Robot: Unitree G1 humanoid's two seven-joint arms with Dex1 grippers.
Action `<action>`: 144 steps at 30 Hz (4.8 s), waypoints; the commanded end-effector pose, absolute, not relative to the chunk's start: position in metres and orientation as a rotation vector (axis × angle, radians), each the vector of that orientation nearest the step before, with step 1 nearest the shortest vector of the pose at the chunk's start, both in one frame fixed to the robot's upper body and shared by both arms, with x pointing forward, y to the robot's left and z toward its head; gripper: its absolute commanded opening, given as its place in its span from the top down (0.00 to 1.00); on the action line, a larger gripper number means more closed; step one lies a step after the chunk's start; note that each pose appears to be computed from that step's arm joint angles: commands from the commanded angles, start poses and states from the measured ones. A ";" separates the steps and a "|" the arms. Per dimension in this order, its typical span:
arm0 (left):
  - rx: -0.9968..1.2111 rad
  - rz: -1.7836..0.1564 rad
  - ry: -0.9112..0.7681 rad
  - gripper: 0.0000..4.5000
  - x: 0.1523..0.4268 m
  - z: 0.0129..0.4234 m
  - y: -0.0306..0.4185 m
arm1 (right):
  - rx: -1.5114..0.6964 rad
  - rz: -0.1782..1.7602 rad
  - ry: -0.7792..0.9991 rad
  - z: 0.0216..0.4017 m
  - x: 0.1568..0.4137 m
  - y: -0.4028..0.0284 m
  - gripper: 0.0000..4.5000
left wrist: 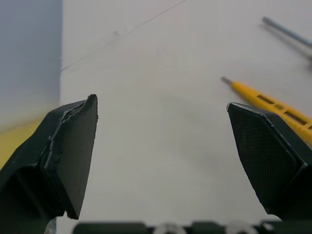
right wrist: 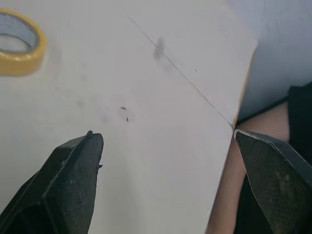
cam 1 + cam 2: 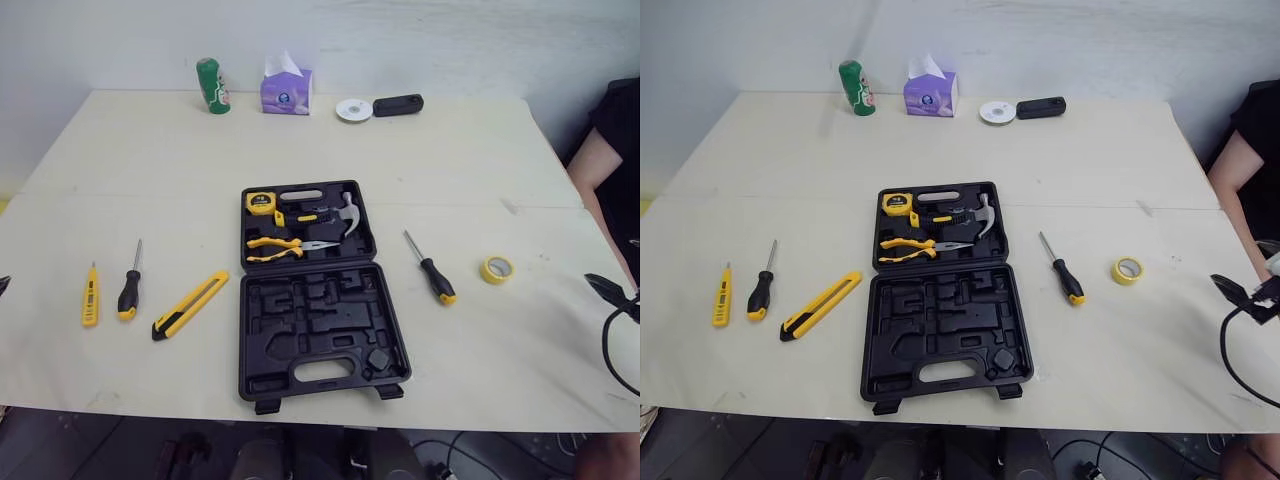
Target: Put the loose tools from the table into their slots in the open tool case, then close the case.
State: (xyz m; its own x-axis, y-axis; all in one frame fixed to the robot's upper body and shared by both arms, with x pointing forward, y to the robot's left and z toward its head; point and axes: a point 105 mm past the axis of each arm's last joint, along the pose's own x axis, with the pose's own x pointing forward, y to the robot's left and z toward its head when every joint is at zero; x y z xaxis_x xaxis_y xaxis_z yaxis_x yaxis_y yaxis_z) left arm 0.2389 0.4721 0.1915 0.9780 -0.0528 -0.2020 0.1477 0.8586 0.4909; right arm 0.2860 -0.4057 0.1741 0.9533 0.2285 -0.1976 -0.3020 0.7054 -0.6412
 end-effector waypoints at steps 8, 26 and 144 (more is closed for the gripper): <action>0.498 -0.361 0.095 0.00 0.271 0.208 0.418 | -0.695 0.555 -0.014 0.199 0.315 -0.328 0.00; 0.484 -0.793 0.043 0.12 0.300 0.188 0.274 | -0.602 0.902 -0.063 0.192 0.352 -0.210 0.12; 0.307 0.427 0.252 0.03 0.160 0.182 0.549 | -0.758 0.238 0.146 0.176 0.210 -0.437 0.00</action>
